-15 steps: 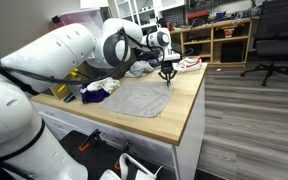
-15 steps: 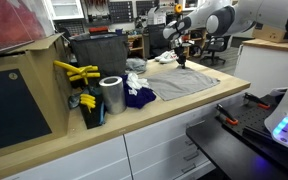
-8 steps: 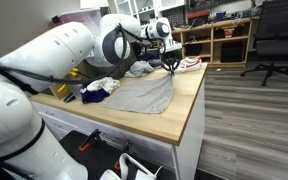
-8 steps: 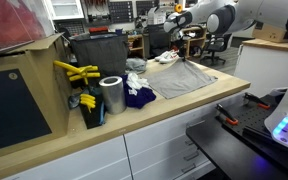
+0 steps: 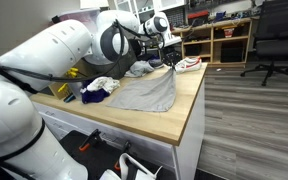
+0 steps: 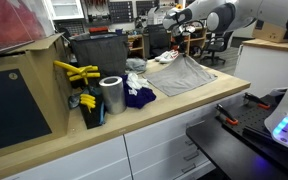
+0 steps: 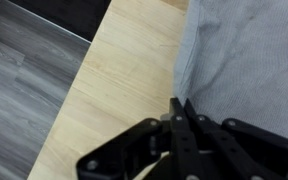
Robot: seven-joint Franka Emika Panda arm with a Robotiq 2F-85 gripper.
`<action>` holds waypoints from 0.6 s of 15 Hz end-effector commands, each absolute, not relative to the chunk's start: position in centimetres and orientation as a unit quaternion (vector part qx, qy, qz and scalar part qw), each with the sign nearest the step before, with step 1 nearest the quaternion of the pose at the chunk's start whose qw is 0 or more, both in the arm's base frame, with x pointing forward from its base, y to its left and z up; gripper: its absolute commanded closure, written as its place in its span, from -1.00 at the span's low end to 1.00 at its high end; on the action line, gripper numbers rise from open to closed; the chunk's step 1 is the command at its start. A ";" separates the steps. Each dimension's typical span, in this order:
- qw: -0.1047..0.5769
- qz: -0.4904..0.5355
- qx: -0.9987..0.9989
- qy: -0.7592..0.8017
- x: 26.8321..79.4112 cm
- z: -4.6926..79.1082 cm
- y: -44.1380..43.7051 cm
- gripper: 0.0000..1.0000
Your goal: Fold the grey towel
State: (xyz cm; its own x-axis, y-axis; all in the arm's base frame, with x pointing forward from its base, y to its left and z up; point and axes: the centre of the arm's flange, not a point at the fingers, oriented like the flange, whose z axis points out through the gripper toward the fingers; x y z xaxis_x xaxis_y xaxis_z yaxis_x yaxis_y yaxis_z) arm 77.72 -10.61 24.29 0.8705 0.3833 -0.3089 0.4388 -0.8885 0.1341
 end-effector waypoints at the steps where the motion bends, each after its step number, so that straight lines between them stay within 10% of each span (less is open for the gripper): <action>1: 0.110 -0.170 0.959 0.200 73.6 24.7 -9.1 0.98; 9: 0.103 -0.212 0.948 0.212 69.9 24.3 -5.1 0.98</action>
